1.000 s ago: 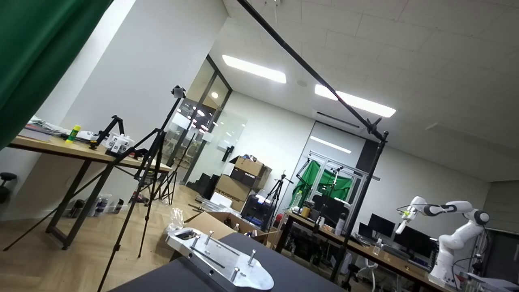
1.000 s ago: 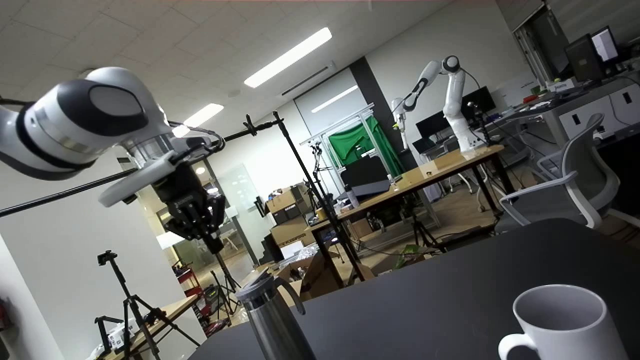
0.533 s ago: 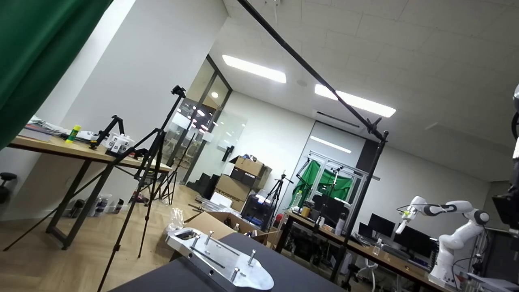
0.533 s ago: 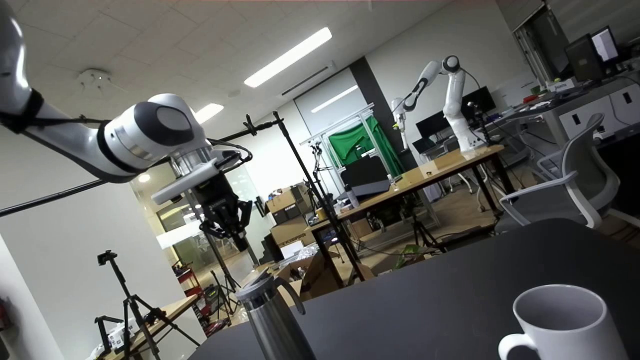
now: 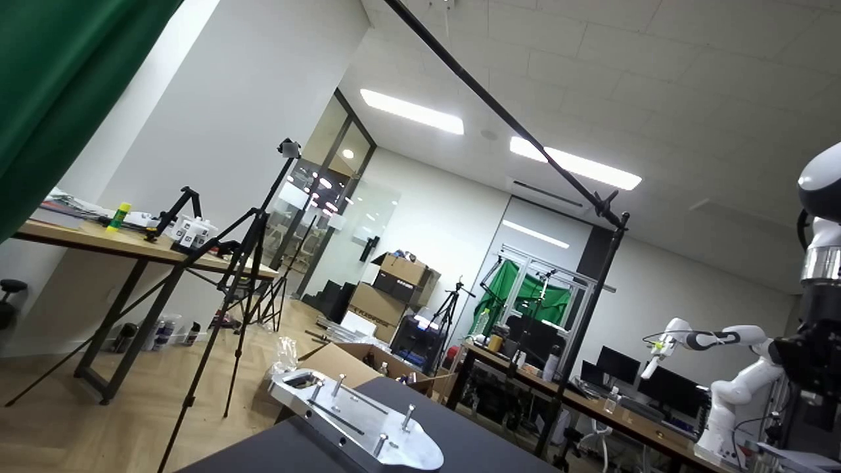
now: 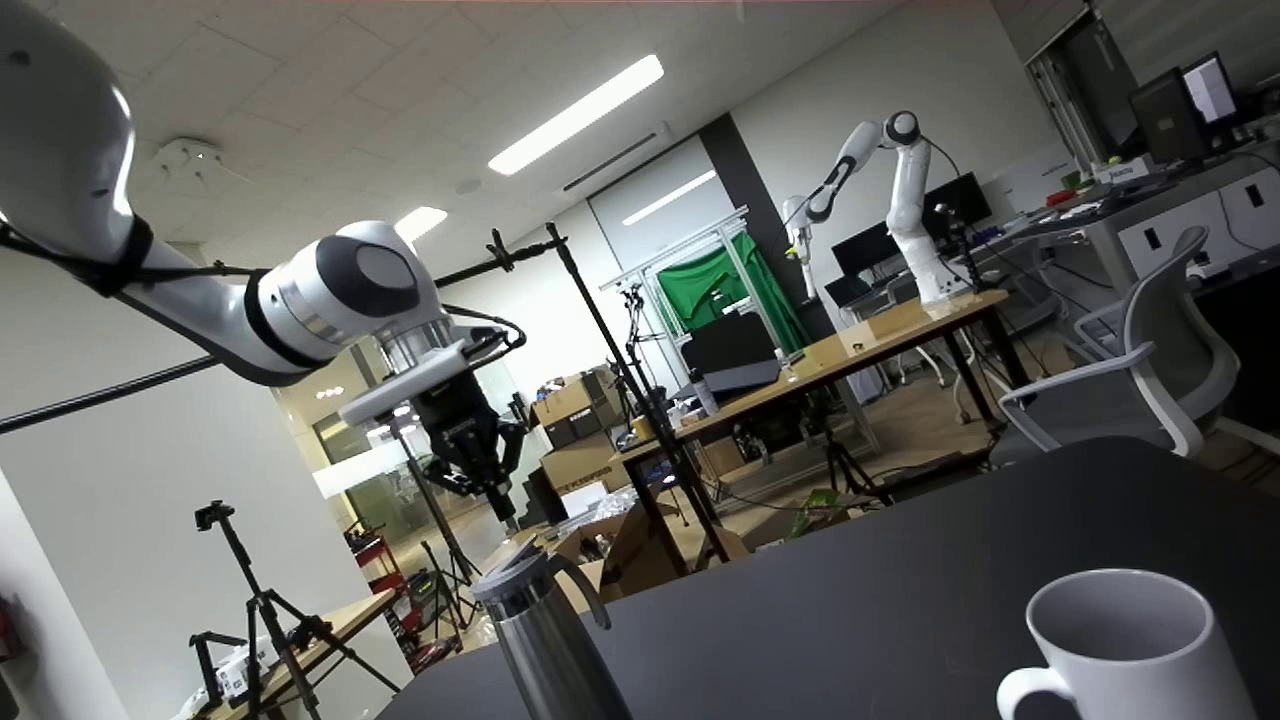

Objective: Press the top of the bottle to close

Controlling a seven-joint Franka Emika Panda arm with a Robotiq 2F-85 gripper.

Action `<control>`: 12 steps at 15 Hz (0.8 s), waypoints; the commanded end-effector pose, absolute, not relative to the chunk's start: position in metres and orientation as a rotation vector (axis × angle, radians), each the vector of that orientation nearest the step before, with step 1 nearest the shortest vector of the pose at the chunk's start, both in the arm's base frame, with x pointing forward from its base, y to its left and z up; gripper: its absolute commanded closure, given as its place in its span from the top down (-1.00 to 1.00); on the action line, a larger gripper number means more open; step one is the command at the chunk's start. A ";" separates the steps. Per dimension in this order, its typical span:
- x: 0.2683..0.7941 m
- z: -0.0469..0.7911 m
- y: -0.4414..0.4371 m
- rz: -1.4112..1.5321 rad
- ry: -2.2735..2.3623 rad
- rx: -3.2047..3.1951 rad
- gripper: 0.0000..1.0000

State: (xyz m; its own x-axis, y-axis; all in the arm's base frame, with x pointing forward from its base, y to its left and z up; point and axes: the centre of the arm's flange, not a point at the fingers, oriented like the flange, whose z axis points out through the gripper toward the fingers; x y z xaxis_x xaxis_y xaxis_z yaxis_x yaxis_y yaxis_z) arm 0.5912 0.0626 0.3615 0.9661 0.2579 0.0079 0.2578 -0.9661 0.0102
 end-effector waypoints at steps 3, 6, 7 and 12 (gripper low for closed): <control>0.594 0.354 0.058 -0.012 0.426 3.074 -1.00; 0.594 0.348 0.055 -0.008 0.430 3.056 -1.00; 0.593 0.345 0.054 -0.018 0.430 3.058 -1.00; 0.589 0.327 0.053 -0.047 0.425 3.066 -1.00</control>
State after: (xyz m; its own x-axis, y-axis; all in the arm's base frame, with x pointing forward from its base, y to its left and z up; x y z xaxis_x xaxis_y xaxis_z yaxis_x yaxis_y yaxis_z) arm 0.5911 0.0566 0.3345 0.9592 0.2800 -0.0397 0.2814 -0.9590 0.0328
